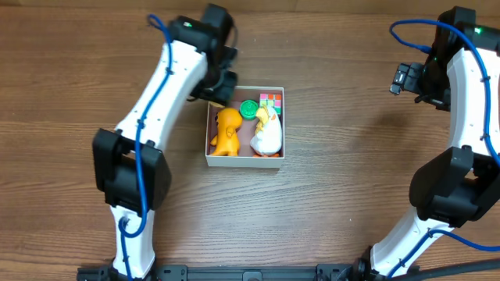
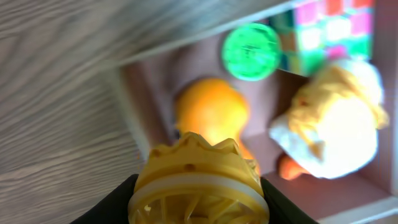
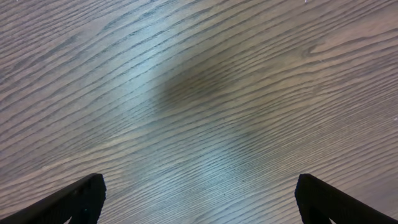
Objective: Pack container
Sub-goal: 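Lift the yellow lid and carry it right toward the box, then lower the yellow lid into the box beside the duck and open the left gripper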
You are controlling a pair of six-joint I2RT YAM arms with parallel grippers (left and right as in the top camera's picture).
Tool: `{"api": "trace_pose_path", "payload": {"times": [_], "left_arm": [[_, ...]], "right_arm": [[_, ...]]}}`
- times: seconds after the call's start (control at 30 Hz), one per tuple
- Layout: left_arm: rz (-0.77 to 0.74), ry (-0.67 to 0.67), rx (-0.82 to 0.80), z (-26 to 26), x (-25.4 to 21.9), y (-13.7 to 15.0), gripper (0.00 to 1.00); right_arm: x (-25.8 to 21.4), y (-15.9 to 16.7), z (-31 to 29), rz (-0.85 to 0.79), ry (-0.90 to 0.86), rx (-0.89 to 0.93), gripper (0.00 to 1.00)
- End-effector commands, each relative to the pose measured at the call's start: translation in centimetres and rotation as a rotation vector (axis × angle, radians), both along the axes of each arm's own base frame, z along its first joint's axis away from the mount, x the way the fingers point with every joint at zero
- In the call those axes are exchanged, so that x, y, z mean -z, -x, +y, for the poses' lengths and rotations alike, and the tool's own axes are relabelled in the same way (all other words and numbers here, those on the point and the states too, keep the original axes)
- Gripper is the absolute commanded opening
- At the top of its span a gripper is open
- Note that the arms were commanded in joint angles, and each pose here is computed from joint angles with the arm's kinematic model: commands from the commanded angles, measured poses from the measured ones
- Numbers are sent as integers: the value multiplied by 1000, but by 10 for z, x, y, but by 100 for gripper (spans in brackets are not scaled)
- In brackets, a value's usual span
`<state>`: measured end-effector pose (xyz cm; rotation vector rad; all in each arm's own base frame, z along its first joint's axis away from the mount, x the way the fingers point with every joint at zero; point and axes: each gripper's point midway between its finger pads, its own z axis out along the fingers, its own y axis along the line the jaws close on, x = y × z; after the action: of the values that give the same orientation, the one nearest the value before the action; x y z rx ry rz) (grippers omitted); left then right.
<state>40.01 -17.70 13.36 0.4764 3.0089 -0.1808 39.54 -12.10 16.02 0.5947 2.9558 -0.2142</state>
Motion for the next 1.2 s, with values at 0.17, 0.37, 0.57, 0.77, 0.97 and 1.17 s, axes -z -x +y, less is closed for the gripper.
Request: {"api": "trace_pose_path", "payload": {"times": [0.17, 0.37, 0.57, 0.77, 0.97, 1.17], "left_arm": [[-14, 43, 117, -45, -2, 15, 46], [12, 32, 137, -52, 13, 24, 47], [54, 14, 136, -47, 38, 32, 48], [94, 53, 140, -53, 57, 41, 48], [80, 67, 146, -57, 62, 39, 51], [60, 53, 146, -56, 63, 34, 56]], "right_arm": [[1, -1, 1, -1, -1, -1, 100], [1, -1, 1, -1, -1, -1, 100], [1, -1, 1, -1, -1, -1, 100], [1, -1, 1, -1, -1, -1, 100], [1, -1, 1, -1, -1, -1, 100], [1, -1, 1, -1, -1, -1, 100]]}}
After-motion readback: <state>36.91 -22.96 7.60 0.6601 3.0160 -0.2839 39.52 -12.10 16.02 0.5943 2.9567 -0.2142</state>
